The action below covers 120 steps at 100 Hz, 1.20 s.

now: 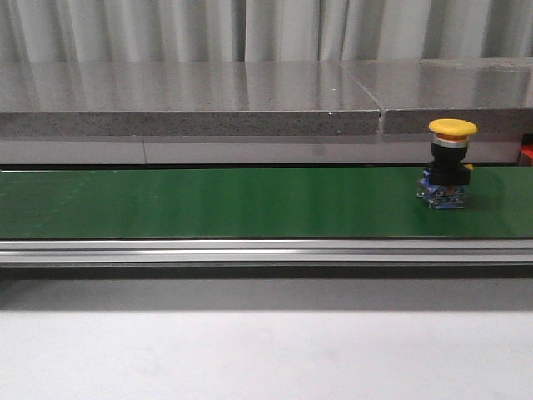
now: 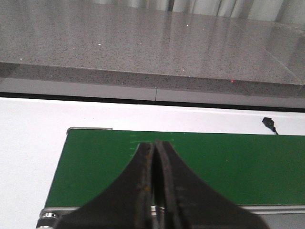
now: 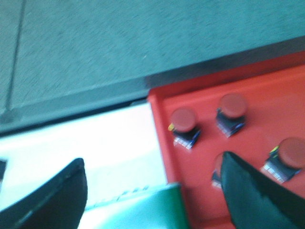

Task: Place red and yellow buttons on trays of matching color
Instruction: 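Move the right gripper back and grasp the yellow button off the belt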

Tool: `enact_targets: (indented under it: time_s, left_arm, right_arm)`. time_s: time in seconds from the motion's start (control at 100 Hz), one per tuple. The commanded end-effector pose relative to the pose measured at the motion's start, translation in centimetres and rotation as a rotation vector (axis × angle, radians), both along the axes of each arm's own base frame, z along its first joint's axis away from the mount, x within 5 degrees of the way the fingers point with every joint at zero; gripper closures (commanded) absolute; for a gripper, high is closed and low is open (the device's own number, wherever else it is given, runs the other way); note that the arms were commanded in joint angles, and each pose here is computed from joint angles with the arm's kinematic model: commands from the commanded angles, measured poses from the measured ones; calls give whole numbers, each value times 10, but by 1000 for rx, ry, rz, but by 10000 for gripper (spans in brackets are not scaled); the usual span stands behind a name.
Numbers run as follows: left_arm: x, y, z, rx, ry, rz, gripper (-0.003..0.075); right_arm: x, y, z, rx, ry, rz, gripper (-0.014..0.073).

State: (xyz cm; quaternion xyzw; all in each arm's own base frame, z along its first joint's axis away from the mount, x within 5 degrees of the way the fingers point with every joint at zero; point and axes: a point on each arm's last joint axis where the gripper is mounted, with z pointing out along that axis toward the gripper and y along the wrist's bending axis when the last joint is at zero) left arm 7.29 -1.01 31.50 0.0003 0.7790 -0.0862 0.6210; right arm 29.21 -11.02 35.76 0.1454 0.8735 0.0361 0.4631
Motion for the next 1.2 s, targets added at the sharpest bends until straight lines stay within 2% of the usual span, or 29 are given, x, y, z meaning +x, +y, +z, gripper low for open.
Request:
enact_targets:
  time_s: [0.0, 0.32, 0.48, 0.64, 1.19]
  left_arm:
    - [0, -1, 16, -24, -92, -7, 739]
    - [0, -1, 16, -24, -92, -7, 739]
    - [0, -1, 16, -24, -92, -7, 739]
    - [0, -1, 16, -24, -92, -7, 739]
    - [0, -1, 16, -24, -92, -7, 739]
  right_arm:
    - [-16, 16, 14, -43, -77, 24, 22]
    - [-27, 60, -18, -112, 11, 238, 22]
    - [-25, 88, -20, -159, 25, 395, 22]
    - [-21, 108, -24, -169, 31, 480, 22]
    - [8, 113, -69, -122, 177, 527, 22]
